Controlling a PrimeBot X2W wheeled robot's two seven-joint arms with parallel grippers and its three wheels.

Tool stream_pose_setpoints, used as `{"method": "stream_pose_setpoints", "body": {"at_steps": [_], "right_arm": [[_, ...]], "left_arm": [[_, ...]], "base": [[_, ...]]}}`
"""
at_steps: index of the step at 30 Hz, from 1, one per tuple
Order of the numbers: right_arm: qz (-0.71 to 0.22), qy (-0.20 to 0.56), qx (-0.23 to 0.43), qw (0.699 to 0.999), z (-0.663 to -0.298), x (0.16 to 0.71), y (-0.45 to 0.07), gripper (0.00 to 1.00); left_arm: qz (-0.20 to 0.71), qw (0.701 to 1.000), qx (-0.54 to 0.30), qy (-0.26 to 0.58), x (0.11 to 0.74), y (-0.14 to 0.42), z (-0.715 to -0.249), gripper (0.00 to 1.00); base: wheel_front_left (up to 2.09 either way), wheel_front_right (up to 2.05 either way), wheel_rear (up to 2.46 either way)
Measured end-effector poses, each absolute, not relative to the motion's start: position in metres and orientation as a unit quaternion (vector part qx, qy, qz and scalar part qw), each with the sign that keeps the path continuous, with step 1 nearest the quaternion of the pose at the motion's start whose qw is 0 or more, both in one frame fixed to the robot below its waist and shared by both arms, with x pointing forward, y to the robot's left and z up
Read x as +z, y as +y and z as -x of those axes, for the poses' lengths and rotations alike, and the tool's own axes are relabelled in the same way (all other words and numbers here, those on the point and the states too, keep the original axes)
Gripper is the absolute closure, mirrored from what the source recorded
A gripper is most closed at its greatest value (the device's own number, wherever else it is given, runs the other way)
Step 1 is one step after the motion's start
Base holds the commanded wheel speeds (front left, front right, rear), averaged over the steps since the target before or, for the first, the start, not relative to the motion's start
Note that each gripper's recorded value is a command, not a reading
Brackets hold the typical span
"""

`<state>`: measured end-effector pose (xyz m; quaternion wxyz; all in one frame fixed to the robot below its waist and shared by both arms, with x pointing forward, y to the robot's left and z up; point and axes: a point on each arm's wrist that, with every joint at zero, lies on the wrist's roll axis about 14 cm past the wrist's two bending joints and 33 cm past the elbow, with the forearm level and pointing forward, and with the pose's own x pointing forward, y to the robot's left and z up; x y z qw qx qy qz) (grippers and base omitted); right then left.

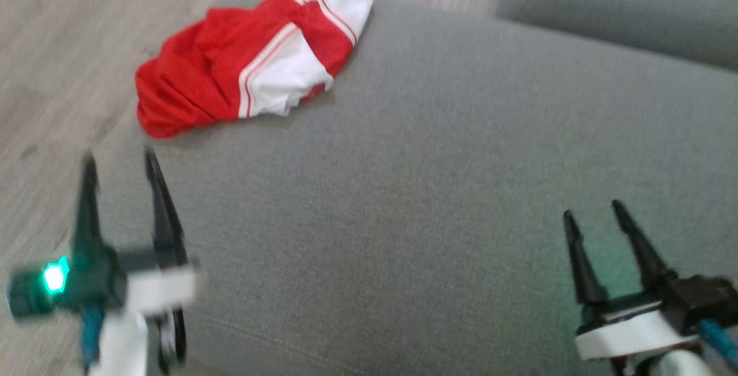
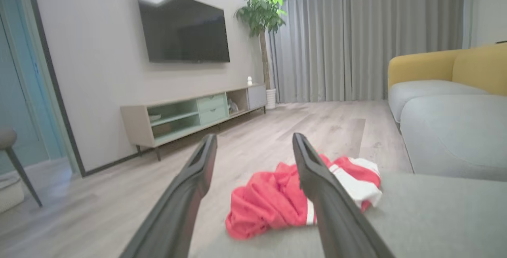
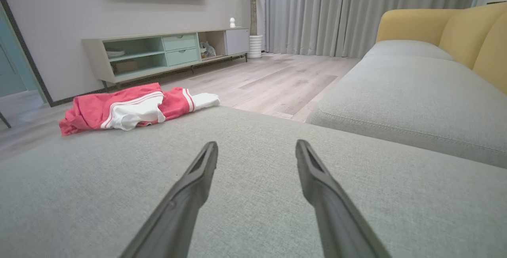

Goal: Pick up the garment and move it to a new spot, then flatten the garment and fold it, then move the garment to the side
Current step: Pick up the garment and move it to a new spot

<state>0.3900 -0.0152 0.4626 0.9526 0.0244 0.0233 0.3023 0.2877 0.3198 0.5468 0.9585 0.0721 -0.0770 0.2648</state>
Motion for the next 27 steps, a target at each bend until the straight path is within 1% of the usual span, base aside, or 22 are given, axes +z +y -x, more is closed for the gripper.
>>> {"method": "stream_pose_setpoints", "body": {"at_steps": [2,3,5,7,9,10,13,16,19,22,24,25,26,27], "right_arm": [[-0.013,0.024,0.305,0.952,-0.401,0.457,-0.021,0.00],[-0.013,0.024,0.305,0.952,-0.401,0.457,-0.021,0.00],[0.000,0.019,0.309,0.951,-0.417,0.453,-0.026,0.00],[0.013,0.013,0.309,0.951,-0.434,0.449,-0.034,0.00],[0.021,0.007,0.303,0.953,-0.450,0.445,-0.042,0.00],[0.030,0.006,0.299,0.954,-0.464,0.438,-0.051,0.00],[0.040,0.012,0.287,0.957,-0.481,0.422,-0.067,0.00],[0.055,0.028,0.288,0.956,-0.489,0.398,-0.079,0.00],[0.053,0.033,0.288,0.956,-0.497,0.384,-0.082,0.00],[0.052,0.022,0.283,0.957,-0.507,0.381,-0.085,0.00],[0.052,0.018,0.275,0.960,-0.510,0.379,-0.091,0.00],[0.053,0.018,0.270,0.961,-0.511,0.379,-0.095,0.00],[0.054,0.017,0.266,0.962,-0.513,0.378,-0.098,0.00],[0.053,0.013,0.256,0.965,-0.515,0.378,-0.104,0.00]], "left_arm": [[-0.085,0.960,0.249,-0.098,0.564,0.324,-0.315,0.00],[-0.085,0.960,0.249,-0.098,0.564,0.324,-0.315,0.00],[-0.096,0.963,0.229,-0.106,0.572,0.326,-0.346,0.00],[-0.105,0.968,0.209,-0.092,0.567,0.329,-0.378,0.00],[-0.111,0.974,0.190,-0.057,0.547,0.332,-0.409,0.00],[-0.117,0.976,0.183,-0.027,0.531,0.337,-0.441,0.00],[-0.097,0.978,0.180,0.037,0.505,0.340,-0.491,0.00],[-0.067,0.975,0.169,0.124,0.465,0.334,-0.531,0.00],[-0.043,0.963,0.166,0.208,0.414,0.331,-0.544,0.00],[-0.036,0.934,0.172,0.312,0.352,0.333,-0.527,0.00],[-0.040,0.926,0.175,0.333,0.335,0.335,-0.526,0.00],[-0.043,0.925,0.175,0.335,0.333,0.339,-0.532,0.55],[-0.047,0.925,0.175,0.335,0.332,0.341,-0.538,1.00],[-0.049,0.930,0.172,0.320,0.331,0.341,-0.549,1.00]], "base": [[0.00,0.00,0.00],[0.00,0.00,0.00],[0.00,0.00,0.00],[0.00,0.00,0.00],[0.00,0.00,0.00],[0.00,0.00,0.00],[0.00,0.00,0.00],[0.00,0.00,0.00],[0.00,0.00,0.00],[0.00,0.00,0.00],[0.00,0.00,0.00],[0.00,0.00,0.00],[0.00,0.00,0.00],[0.00,0.00,0.00]]}}
